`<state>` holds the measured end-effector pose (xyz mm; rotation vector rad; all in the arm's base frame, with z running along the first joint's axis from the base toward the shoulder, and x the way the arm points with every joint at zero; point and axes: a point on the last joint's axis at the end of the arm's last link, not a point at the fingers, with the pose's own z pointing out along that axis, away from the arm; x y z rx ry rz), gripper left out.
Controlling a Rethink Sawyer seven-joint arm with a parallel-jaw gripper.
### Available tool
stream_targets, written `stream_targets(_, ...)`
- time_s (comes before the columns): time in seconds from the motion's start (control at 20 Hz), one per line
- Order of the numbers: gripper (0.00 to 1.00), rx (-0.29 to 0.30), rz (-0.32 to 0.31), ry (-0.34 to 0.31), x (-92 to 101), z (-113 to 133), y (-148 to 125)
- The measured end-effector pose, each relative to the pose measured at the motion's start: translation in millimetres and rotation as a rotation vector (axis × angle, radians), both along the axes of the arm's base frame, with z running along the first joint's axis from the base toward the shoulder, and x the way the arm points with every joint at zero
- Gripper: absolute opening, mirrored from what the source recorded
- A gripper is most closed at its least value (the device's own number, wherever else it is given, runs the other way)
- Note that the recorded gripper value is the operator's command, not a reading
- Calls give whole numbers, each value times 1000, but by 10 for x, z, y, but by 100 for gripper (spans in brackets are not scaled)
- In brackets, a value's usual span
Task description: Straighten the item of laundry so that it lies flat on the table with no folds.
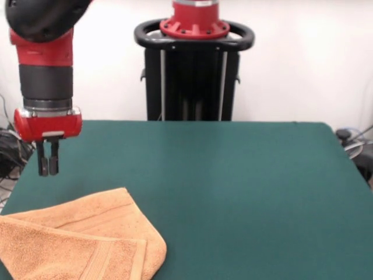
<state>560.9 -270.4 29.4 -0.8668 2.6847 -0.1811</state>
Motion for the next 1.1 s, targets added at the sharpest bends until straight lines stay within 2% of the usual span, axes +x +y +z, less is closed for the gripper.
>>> stream_targets(0.1, 0, 19, -17, -15, 10, -25, -13)
stream_targets(0.3, 0, 107, -53, -51, 34, -142, -30)
stream_targets(0.55, 0, 255, -19, -70, 153, -258, 120)
stream_targets(0.6, 0, 260, -17, -70, 158, -260, 127)
stream_targets(0.65, 0, 312, 7, -74, 218, -278, 215)
stream_targets(0.9, 0, 380, 45, -83, 316, -259, 357)
stream_targets(1.1, 0, 396, 54, -96, 375, -232, 404)
